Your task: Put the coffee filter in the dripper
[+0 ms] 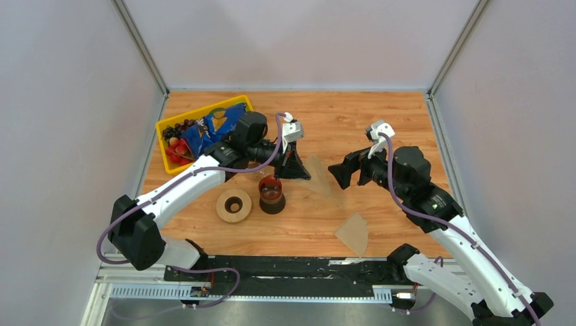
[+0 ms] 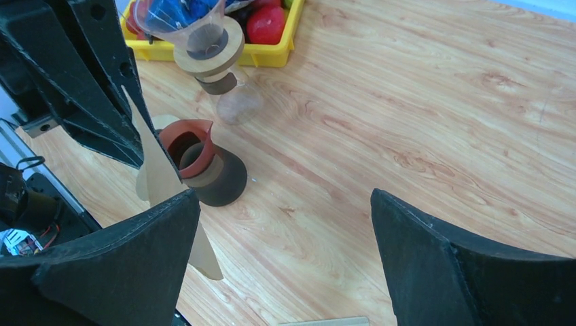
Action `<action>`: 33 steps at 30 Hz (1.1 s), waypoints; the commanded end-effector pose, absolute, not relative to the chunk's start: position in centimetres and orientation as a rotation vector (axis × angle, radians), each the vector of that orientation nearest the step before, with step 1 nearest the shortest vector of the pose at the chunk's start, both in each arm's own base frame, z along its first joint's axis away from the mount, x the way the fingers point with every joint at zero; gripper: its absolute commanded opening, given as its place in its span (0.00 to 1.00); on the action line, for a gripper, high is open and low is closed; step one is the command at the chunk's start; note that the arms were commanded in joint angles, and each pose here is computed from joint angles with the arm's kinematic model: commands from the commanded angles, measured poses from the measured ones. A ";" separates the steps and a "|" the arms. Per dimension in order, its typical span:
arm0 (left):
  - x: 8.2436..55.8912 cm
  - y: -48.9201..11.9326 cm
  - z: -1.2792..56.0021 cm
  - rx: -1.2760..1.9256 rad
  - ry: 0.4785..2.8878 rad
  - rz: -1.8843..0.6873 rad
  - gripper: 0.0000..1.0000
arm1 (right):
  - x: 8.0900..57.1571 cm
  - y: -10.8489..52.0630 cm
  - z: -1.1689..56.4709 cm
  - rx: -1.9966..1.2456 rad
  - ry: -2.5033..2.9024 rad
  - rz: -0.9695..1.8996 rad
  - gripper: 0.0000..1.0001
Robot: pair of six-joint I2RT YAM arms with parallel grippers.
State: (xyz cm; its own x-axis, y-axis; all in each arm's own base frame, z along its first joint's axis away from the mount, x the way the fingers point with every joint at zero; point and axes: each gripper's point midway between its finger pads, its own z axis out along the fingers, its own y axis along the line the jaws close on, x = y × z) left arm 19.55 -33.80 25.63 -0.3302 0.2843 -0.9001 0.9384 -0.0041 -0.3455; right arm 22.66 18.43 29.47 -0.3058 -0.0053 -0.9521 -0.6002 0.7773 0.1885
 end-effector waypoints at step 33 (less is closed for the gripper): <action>19.4 -33.9 26.3 1.266 1.656 -1.359 0.00 | 22.0 21.4 33.2 -0.612 1.670 0.776 1.00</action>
